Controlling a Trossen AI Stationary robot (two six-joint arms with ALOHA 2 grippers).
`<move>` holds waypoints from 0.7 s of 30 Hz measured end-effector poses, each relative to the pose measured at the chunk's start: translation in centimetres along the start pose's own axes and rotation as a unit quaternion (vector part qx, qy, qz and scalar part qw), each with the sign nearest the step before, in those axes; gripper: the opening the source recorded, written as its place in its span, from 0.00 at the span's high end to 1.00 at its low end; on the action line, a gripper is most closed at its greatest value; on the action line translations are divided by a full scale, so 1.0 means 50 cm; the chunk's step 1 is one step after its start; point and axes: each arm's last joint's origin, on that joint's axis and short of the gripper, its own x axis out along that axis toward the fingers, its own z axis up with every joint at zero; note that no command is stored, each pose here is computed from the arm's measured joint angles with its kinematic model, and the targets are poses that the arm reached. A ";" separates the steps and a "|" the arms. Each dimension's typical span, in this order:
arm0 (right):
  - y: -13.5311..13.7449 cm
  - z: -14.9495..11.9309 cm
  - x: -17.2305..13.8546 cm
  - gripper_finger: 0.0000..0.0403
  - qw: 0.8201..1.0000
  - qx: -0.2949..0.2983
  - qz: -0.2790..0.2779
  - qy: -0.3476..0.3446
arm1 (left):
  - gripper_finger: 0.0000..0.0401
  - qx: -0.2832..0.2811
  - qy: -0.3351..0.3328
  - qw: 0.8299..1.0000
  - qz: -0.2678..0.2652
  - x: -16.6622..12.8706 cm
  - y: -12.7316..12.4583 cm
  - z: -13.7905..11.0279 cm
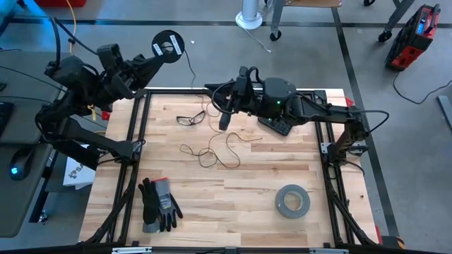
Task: Coil cords
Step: Coil the black wire on the black spool
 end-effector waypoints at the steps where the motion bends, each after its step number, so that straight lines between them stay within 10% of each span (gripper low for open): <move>1: -0.003 0.000 0.001 0.86 1.000 -0.001 -0.002 0.000 | 1.00 0.000 0.000 1.000 0.000 0.000 0.000 0.000; 21: -0.043 -0.021 0.035 0.68 0.998 0.056 0.021 -0.009 | 1.00 -0.004 0.002 1.000 0.000 0.002 0.000 -0.002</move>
